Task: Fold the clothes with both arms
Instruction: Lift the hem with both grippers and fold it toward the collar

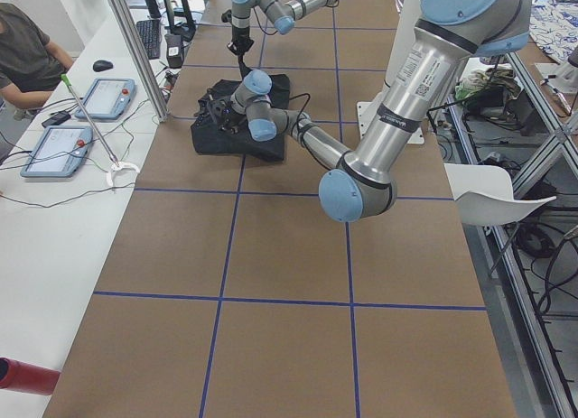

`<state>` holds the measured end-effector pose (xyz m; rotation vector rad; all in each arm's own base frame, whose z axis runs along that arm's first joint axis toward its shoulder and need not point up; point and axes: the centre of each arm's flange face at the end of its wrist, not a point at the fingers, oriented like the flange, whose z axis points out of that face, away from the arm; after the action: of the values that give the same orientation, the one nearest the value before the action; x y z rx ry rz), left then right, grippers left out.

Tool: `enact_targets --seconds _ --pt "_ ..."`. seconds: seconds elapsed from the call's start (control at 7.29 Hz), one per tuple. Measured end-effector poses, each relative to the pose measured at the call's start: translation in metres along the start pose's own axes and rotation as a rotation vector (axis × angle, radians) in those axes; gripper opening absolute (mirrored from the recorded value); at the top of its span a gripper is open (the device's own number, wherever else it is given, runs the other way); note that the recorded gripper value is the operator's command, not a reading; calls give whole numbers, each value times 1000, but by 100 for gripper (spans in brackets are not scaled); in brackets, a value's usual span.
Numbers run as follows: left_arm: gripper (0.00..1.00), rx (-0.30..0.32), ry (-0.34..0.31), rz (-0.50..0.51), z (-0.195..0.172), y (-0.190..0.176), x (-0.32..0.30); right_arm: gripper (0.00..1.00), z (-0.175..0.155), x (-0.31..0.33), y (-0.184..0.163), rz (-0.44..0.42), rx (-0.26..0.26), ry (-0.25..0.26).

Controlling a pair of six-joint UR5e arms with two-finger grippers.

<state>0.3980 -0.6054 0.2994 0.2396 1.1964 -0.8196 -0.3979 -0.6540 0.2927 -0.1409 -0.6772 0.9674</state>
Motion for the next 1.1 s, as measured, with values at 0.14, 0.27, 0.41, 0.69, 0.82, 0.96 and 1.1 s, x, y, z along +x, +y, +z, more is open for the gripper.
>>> enact_targets --seconds 0.14,0.27,0.41,0.69,0.82,0.96,1.1 --pt "0 14 9 2 20 -16 -7 0 14 -11 -8 0 22 -8" --pt "0 21 17 3 37 -28 -18 0 25 -19 -13 -1 40 -12" --pt "0 25 20 7 50 -35 -28 0 34 -25 -16 -2 51 -18" --pt "0 28 16 20 64 -41 -38 0 50 -37 -17 -8 56 -30" --pt "4 30 8 33 69 -44 -43 0 56 -40 -17 -9 57 -31" --pt "4 34 4 51 74 -48 -49 0 60 -40 -18 -10 57 -33" --pt "10 38 -1 61 78 -53 -55 0 64 -40 -21 -9 68 -32"
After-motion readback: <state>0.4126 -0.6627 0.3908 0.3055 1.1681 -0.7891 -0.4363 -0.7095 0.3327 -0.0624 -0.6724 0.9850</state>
